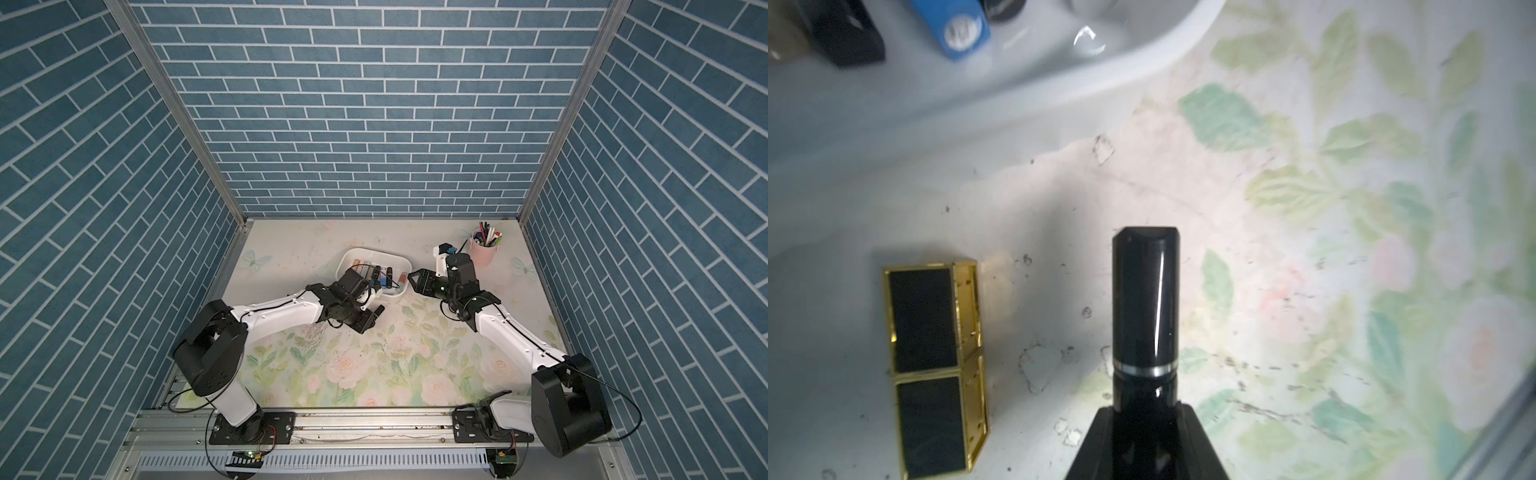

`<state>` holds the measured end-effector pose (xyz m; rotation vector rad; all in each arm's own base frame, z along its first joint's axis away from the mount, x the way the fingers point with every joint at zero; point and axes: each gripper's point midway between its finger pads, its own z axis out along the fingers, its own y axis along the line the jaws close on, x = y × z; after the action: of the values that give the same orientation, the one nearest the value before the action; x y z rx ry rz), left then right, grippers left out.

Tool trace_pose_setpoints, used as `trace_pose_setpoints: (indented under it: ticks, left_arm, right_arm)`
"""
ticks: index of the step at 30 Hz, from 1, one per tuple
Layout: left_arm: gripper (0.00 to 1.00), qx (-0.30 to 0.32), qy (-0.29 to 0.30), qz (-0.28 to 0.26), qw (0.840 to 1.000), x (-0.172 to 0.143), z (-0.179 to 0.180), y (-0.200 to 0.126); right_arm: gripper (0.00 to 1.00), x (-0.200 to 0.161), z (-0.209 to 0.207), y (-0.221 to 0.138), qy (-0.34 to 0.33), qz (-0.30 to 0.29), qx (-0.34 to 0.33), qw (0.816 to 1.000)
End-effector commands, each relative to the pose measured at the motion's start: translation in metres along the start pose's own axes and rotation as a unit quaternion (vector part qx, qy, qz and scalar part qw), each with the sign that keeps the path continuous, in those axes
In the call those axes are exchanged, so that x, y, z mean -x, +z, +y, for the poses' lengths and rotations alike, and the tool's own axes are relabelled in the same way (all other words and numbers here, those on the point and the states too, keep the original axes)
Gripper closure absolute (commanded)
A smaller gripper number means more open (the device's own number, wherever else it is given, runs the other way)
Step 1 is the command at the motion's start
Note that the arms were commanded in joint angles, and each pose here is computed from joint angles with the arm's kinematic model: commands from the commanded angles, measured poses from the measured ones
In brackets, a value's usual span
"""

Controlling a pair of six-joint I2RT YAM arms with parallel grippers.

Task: Put the lipstick into the storage box
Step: Pick up the lipstick at the center of the board.

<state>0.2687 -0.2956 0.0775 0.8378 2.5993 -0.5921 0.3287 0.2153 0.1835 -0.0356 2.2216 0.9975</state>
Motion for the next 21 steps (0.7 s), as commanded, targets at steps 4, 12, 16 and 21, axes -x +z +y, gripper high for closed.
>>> trace_pose_setpoints:
  ticks: [4, 12, 16, 21]
  left_arm:
    - [0.84, -0.133, -0.029, -0.141, 0.981, 0.070, -0.026, -0.092]
    - [0.83, -0.246, -0.037, -0.237, 0.939, 0.104, -0.045, -0.172]
    - [0.83, -0.288, -0.030, -0.256, 0.922, 0.109, -0.059, -0.190]
    - [0.83, -0.313, -0.024, -0.271, 0.910, 0.111, -0.068, -0.206]
  right_arm:
    - [0.40, 0.025, 0.073, -0.025, -0.039, -0.039, 0.189, 0.980]
    - [0.39, 0.040, 0.143, -0.065, -0.086, -0.065, 0.366, 0.924]
    - [0.39, 0.040, 0.167, -0.073, -0.109, -0.058, 0.408, 0.904]
    - [0.39, 0.039, 0.183, -0.072, -0.122, -0.051, 0.427, 0.895]
